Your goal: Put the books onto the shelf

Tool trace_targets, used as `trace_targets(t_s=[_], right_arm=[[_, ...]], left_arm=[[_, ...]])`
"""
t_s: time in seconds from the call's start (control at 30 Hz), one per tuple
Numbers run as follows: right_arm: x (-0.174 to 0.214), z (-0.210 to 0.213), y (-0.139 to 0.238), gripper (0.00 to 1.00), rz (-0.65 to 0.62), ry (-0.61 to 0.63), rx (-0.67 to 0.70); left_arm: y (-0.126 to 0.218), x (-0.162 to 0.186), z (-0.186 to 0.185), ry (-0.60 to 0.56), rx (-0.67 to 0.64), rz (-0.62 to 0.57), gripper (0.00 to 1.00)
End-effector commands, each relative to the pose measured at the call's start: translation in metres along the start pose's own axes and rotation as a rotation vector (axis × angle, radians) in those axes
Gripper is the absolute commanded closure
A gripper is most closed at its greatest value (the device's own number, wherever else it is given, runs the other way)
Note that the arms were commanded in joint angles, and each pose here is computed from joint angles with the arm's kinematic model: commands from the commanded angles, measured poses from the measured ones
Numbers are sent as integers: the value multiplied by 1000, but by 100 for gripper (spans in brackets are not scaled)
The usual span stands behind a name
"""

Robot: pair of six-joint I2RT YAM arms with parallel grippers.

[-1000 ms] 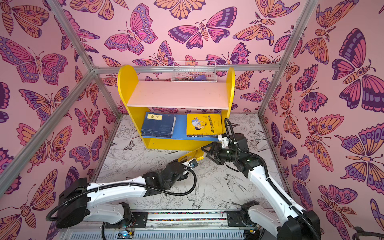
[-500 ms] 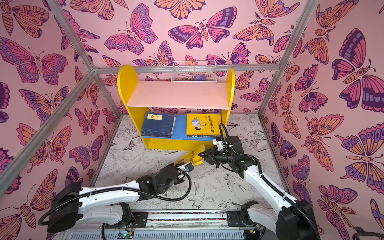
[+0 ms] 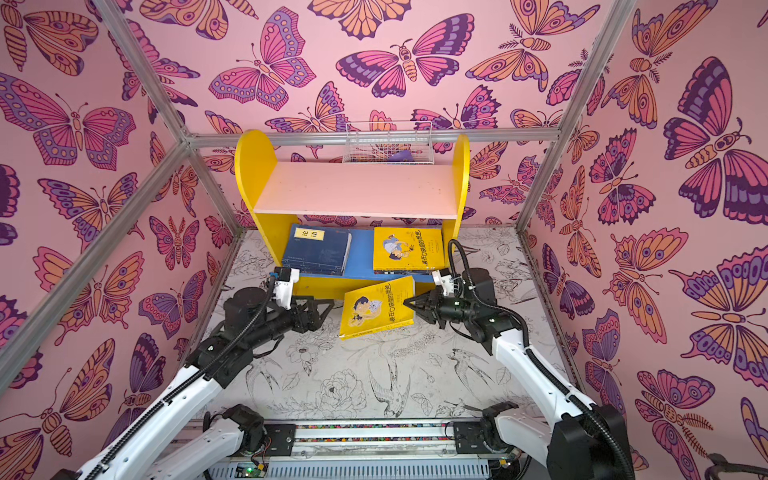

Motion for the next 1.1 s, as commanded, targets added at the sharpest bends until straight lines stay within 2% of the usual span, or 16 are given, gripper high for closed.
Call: trace_targets(t_s=[0.0, 0.07, 0.17, 0.27, 0.33, 0.4, 0.43, 0.5, 0.53, 0.57, 0.6, 0.7, 0.8, 0.87, 0.93, 1.07], right_arm=[[1, 56, 11, 100, 61, 220, -166], [1, 60, 12, 100, 67, 232, -162], [-1, 64, 12, 100, 56, 238, -169], [-4, 65, 11, 100, 43, 226, -179], [-6, 64, 9, 100, 44, 221, -182], [-7, 63, 8, 100, 44, 217, -183], [-7, 63, 8, 100, 41, 221, -183], [-8, 63, 8, 100, 28, 222, -178], [-9, 63, 8, 100, 20, 225, -176], [-10, 63, 8, 100, 12, 228, -173], [-11, 63, 8, 100, 5, 232, -168], [-14, 64, 10, 94, -38, 258, -113], [-15, 70, 21, 67, -126, 337, -27], [-17, 73, 33, 55, -221, 371, 29], [-19, 71, 49, 51, -319, 374, 78], [-22, 63, 75, 51, -452, 343, 151]], left_arm=[[-12, 24, 5, 285, 216, 198, 6], [-19, 23, 8, 329, 286, 204, 0], [-25, 21, 6, 333, 358, 210, 0], [-30, 19, 5, 338, 403, 230, 4], [-32, 16, 3, 340, 448, 210, 10], [-32, 13, 1, 338, 484, 170, 22], [-32, 11, 1, 339, 501, 149, 32], [-33, 5, -2, 340, 520, 126, 60], [-34, 1, -3, 337, 515, 111, 79], [-34, -2, -4, 337, 503, 88, 91], [-34, -8, -5, 340, 485, 53, 99], [-29, -29, -14, 305, 430, -74, 100], [-27, -49, -24, 252, 374, -151, 100], [-29, -61, -29, 217, 350, -163, 100], [-35, -73, -32, 183, 340, -161, 100], [-50, -93, -37, 125, 332, -137, 100]])
Point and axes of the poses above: each gripper's point midway between its finger pads, its own y axis back along the fingers, its own z axis along the line the jaws close on, x = y × z, the point moved 8 cm from there along y, back along the fingers, and after that the axes turned 2 degrees about -y, right-handed, at the moved point
